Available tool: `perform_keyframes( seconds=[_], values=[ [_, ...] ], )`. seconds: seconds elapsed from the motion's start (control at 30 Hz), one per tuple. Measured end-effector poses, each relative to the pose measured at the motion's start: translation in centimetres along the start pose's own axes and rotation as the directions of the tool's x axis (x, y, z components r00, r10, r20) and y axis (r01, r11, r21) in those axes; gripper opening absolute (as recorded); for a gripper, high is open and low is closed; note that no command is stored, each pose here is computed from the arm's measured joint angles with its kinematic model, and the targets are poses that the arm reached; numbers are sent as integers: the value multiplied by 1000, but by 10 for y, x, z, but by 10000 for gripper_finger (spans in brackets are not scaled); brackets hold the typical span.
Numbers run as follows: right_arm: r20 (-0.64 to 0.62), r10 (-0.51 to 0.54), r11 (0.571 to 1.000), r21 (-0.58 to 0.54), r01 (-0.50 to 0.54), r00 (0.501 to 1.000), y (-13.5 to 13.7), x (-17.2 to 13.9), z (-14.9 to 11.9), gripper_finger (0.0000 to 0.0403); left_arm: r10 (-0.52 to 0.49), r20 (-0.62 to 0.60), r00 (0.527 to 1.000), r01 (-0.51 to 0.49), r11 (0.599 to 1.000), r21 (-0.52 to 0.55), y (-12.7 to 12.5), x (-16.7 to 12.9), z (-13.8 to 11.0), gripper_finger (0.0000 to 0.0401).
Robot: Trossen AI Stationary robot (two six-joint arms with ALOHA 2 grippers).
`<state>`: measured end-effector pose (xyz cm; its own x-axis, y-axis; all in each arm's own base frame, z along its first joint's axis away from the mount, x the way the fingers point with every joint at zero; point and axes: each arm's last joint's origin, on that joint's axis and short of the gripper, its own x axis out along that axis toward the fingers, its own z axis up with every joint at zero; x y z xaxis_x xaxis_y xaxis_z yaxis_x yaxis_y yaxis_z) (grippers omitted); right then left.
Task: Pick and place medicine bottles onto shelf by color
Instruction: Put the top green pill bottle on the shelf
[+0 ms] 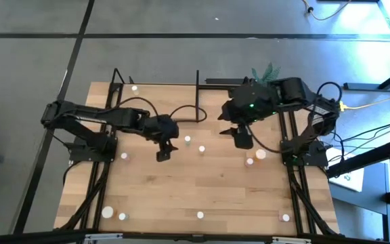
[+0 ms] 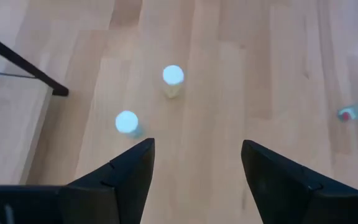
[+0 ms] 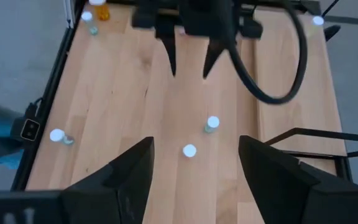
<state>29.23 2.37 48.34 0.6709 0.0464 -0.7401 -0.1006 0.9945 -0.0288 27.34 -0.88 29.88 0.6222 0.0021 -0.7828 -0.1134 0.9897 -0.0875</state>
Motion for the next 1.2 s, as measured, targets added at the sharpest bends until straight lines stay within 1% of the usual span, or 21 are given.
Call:
perform_keyframes(
  seconds=[0.2, 0.33, 0.4, 0.5, 0.63, 0.8, 0.9, 1.0, 1.2],
  values=[
    [25, -1, 1000, 5, 1, 1000, 0, -7, -1, 237, -34, 48, 998, 31, 998, 49, 26, 28, -16, 234],
    [27, -1, 1000, 7, 1, 1000, 0, -7, 0, 236, -52, 89, 995, 47, 998, 52, 44, 41, -25, 234],
    [28, -1, 1000, 26, 0, 1000, 0, -7, 0, 236, -62, 107, 992, 57, 997, 51, 52, 49, -30, 234],
    [28, -1, 999, 48, -1, 1000, 0, -7, 0, 236, -65, 107, 992, 60, 997, 54, 60, 60, -37, 234],
    [28, -12, 998, 61, 10, 1000, -1, -7, 0, 236, -63, 85, 994, 56, 995, 86, 63, 80, -44, 234],
    [26, -107, 989, 101, 104, 994, -3, -7, 0, 236, -61, 70, 996, 54, 993, 101, 66, 104, -45, 234],
    [23, -130, 986, 108, 127, 991, -4, -7, 0, 236, -54, 73, 996, 46, 994, 101, 68, 115, -46, 234],
    [23, -130, 986, 108, 127, 991, -4, -7, 0, 236, -39, 85, 996, 30, 995, 98, 69, 121, -45, 234],
    [17, -130, 988, 87, 128, 991, -4, -7, -1, 236, -1, 84, 996, -7, 996, 88, 70, 121, -45, 234]
  ],
)
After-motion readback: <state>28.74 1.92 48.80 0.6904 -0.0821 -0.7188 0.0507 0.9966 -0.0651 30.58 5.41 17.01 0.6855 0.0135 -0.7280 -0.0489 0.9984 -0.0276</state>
